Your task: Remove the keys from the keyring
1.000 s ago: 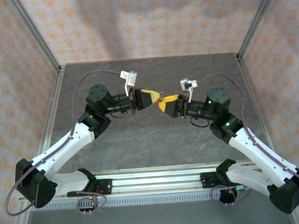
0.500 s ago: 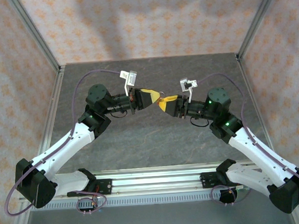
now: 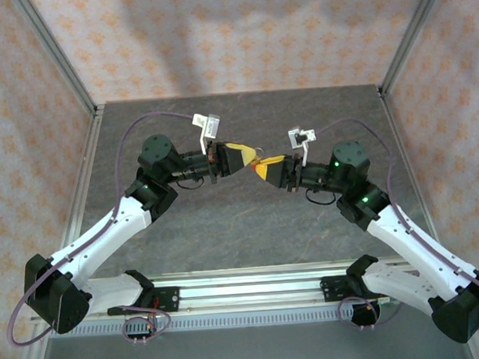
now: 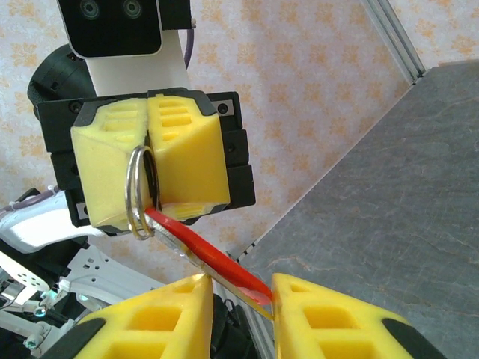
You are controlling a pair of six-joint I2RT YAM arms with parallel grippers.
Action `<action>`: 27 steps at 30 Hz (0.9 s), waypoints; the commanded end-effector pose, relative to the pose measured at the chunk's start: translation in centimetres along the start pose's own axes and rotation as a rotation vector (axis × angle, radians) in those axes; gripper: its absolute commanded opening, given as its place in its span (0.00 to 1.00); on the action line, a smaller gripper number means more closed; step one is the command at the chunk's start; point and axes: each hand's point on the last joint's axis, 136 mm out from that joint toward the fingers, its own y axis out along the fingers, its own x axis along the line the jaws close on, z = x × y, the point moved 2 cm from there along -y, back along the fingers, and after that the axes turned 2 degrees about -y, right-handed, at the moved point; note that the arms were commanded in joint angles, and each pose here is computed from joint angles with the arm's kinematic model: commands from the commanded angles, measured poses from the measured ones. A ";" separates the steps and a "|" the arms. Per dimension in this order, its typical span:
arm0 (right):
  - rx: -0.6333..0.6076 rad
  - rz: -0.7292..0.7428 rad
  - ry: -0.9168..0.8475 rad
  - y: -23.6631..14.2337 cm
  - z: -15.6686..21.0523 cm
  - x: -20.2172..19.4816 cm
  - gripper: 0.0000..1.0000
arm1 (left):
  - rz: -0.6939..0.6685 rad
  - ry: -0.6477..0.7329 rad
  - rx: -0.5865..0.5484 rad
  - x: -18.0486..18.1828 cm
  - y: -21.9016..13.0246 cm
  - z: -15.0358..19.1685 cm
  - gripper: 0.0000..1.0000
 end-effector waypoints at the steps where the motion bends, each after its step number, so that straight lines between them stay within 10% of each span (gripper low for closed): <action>1: -0.016 -0.024 -0.039 -0.6 -0.2 1.0 0.26 | -0.006 0.036 -0.011 -0.3 -0.6 -0.3 0.00; 17: -0.034 -0.090 -0.037 -0.9 -0.7 2.5 0.21 | -0.018 0.039 -0.013 0.0 -0.7 -0.2 0.00; 27: -0.053 -0.021 -0.004 -0.6 -0.5 0.7 0.57 | 0.010 0.037 -0.023 -0.6 -0.6 -0.7 0.00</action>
